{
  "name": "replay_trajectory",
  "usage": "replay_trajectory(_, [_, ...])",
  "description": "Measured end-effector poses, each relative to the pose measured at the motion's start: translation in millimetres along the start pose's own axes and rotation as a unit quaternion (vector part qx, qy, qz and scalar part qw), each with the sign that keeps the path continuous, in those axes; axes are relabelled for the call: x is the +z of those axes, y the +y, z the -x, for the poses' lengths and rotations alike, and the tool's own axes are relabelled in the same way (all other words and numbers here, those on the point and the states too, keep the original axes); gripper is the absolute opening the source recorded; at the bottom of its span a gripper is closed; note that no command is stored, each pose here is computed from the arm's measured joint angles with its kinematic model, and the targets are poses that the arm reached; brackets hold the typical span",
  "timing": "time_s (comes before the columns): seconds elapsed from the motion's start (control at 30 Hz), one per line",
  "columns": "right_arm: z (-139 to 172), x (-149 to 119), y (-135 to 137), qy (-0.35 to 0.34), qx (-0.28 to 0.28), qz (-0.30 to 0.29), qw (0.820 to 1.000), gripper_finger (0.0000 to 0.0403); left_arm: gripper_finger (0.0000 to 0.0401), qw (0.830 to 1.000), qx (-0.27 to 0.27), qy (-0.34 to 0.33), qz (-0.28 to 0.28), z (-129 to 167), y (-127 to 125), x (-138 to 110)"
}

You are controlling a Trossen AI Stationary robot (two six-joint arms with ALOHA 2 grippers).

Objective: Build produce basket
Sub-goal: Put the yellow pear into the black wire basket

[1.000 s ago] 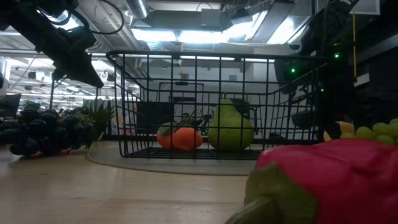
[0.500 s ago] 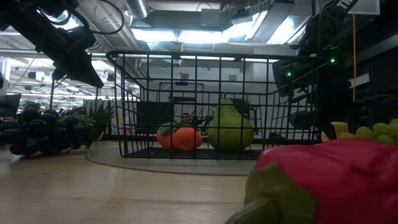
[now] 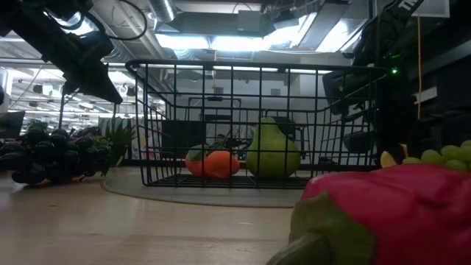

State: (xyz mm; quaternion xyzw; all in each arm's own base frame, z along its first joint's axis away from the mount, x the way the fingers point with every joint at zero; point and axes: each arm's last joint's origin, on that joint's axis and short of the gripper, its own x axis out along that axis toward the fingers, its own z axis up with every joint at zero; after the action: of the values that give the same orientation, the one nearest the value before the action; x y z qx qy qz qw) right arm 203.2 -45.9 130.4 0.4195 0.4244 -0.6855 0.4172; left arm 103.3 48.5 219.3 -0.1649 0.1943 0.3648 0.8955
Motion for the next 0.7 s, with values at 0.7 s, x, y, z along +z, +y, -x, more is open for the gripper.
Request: replay_trajectory(0.7, [1.5, -1.3, 2.3, 0.004, 0.011, 0.124, 0.992, 0.0001, 0.0, 1.0, 0.0, 0.0, 0.0, 0.0, 0.0, 0.0])
